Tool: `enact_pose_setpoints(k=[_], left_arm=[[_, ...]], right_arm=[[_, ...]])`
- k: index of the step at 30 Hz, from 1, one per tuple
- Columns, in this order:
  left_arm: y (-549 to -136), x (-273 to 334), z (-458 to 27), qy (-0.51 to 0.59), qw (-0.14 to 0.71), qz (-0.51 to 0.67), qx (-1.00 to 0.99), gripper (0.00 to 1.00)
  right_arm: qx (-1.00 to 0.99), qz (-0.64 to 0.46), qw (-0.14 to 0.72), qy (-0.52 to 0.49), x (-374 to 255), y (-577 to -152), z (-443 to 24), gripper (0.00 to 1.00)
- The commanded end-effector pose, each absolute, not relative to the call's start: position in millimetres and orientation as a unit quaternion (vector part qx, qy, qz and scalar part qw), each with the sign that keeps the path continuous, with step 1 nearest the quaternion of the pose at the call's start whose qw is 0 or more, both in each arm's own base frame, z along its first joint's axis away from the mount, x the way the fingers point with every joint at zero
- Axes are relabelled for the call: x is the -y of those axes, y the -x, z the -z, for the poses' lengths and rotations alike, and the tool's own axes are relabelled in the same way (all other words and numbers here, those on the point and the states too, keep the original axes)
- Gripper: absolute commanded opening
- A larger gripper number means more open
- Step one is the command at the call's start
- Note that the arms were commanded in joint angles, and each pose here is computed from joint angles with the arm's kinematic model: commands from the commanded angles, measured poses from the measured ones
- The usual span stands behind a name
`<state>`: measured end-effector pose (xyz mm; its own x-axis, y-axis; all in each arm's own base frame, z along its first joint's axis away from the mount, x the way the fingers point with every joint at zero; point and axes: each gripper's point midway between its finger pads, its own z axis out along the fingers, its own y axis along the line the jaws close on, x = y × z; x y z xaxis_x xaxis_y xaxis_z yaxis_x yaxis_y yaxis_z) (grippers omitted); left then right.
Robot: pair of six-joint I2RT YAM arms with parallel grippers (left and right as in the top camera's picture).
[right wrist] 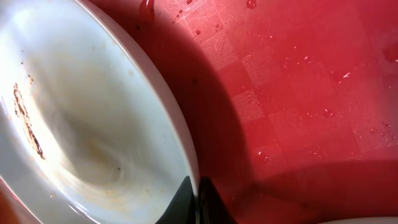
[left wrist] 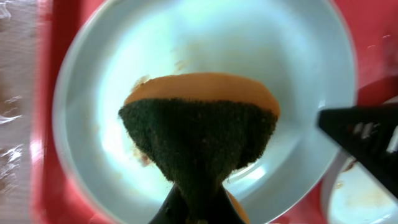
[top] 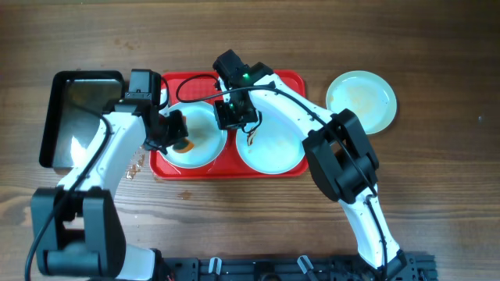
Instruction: Clean dirty plates on tray and stack at the side
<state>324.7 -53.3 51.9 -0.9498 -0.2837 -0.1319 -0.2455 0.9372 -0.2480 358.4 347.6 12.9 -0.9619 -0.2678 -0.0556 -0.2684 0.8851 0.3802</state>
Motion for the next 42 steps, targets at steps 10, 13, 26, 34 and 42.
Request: enact_pose_setpoints(k=[10, 13, 26, 34, 42], left_arm=[[-328.7, 72.7, 8.8, 0.121, 0.025, 0.148, -0.981, 0.04], [-322.1, 41.1, 14.5, 0.142, 0.024, 0.057, -0.988, 0.04], [-328.9, -37.3, -30.6, 0.195, 0.059, -0.173, -0.963, 0.04], [-349.2, 25.3, -64.4, 0.192, 0.073, 0.018, -0.979, 0.04], [-339.6, 54.0, -43.9, 0.165, 0.033, 0.090, -0.982, 0.04]], right_arm=[[-0.969, -0.207, -0.007, 0.131, -352.3, -358.0, -10.5, 0.04], [-0.970, -0.206, -0.007, 0.132, -352.1, -358.0, -10.5, 0.04], [-0.974, -0.189, -0.002, 0.126, -346.5, -360.3, -7.8, 0.04], [-0.974, -0.190, -0.001, 0.126, -346.9, -360.9, -8.0, 0.04], [-0.974, -0.194, 0.003, 0.118, -348.9, -363.3, -8.7, 0.04]])
